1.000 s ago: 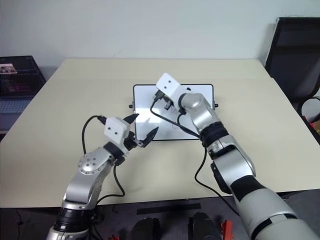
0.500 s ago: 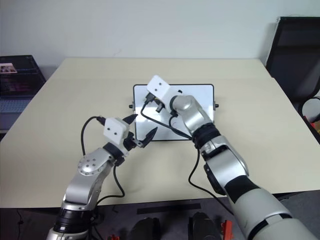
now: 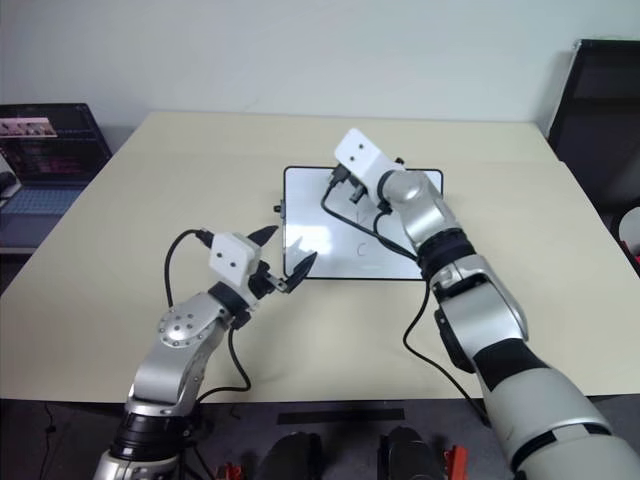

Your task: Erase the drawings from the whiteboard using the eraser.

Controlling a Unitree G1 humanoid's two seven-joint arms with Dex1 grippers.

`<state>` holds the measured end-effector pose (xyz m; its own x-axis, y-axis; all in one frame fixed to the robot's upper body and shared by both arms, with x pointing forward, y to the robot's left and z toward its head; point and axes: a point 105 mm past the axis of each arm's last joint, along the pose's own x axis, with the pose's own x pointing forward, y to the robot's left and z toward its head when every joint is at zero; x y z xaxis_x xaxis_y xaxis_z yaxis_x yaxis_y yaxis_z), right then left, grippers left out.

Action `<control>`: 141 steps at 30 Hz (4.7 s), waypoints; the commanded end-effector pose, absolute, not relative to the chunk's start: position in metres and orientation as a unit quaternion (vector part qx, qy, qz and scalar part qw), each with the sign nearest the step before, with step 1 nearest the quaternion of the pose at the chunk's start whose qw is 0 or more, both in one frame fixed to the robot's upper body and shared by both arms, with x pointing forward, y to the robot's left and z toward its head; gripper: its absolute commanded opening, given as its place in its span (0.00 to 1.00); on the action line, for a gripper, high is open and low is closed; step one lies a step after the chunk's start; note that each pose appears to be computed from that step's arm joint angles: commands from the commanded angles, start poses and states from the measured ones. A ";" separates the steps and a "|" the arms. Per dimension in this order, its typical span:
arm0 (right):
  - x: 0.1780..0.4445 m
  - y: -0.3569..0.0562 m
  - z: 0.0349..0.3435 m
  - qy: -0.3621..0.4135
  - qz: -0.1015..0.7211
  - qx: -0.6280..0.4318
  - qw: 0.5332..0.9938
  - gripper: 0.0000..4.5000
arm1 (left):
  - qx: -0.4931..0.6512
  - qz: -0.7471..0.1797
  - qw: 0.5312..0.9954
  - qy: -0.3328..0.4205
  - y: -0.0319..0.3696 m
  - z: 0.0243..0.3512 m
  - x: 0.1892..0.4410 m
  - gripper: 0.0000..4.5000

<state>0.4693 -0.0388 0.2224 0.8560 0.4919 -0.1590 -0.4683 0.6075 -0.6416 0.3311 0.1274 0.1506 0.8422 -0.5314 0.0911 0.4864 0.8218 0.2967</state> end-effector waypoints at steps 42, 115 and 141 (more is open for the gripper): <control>0.396 -0.118 0.225 0.072 0.229 -0.194 0.951 0.24 | 0.128 -0.276 0.947 -0.102 0.128 0.159 0.326 1.00; 0.426 -0.040 0.217 0.012 0.316 -0.263 0.911 0.24 | 0.109 -0.261 0.953 -0.104 0.120 0.161 0.320 1.00; 0.396 -0.004 0.163 0.080 0.357 -0.260 0.894 0.24 | 0.102 -0.231 0.963 -0.099 0.126 0.160 0.312 1.00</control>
